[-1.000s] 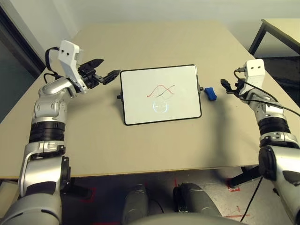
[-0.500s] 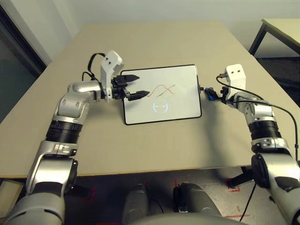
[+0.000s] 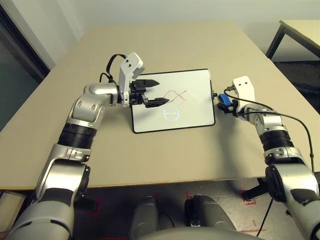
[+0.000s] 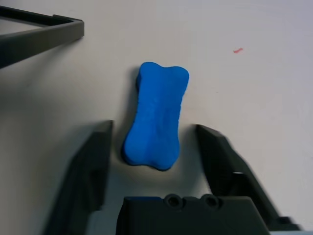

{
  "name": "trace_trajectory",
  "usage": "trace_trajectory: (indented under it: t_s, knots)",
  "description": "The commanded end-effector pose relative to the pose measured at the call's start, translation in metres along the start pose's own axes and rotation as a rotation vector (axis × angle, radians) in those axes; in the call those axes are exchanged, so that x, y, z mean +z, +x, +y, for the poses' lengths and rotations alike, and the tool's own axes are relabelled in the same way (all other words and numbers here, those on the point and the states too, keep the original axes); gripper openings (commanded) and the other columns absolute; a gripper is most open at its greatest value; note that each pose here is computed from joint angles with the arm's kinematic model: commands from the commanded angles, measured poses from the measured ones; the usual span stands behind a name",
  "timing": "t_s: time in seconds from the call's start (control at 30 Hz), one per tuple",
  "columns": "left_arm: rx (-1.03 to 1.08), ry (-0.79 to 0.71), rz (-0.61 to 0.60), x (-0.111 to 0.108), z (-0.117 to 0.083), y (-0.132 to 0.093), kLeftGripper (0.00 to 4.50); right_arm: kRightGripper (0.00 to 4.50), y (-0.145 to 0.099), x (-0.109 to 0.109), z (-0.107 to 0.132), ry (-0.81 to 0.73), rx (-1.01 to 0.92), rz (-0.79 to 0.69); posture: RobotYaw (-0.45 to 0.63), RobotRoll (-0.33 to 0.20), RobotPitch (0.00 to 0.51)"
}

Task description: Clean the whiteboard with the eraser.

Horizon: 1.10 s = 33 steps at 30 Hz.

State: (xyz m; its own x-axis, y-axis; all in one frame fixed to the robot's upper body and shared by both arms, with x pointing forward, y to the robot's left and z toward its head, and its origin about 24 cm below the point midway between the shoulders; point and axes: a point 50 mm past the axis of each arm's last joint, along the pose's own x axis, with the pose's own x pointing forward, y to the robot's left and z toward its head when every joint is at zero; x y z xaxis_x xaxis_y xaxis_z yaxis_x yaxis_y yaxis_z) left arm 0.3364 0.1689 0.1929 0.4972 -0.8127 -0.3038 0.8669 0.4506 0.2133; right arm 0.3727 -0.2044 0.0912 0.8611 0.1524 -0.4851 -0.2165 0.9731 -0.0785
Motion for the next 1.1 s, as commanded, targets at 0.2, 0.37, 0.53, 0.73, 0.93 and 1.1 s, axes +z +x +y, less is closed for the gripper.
trace_trajectory:
  t_s: [0.2,0.37,0.53,0.73,0.93,1.1]
  knots:
    - [-0.006,-0.004,0.032,0.000,-0.011,-0.010,4.50,0.85,0.002,-0.002,-0.001,0.017,-0.024,0.005,0.00,0.000,0.030]
    - [0.001,-0.022,0.035,-0.004,-0.014,-0.009,4.50,0.60,0.000,0.003,-0.010,0.030,-0.073,-0.021,-0.01,0.000,0.029]
    - [-0.008,-0.037,0.040,-0.007,-0.019,-0.007,4.50,0.60,-0.015,0.029,-0.031,0.001,-0.137,-0.100,-0.03,0.000,0.028]
    - [-0.011,-0.043,0.049,-0.010,-0.018,-0.006,4.50,0.59,-0.041,0.086,0.003,-0.121,0.098,-0.221,-0.06,0.000,0.023]
    - [-0.001,-0.056,0.070,-0.014,-0.014,-0.007,4.50,0.59,-0.060,0.086,0.072,-0.299,0.390,-0.140,-0.07,0.000,0.024]
    - [-0.007,-0.060,0.090,-0.017,-0.014,-0.007,4.50,0.59,-0.057,0.074,0.101,-0.391,0.467,-0.068,-0.07,0.000,0.024]
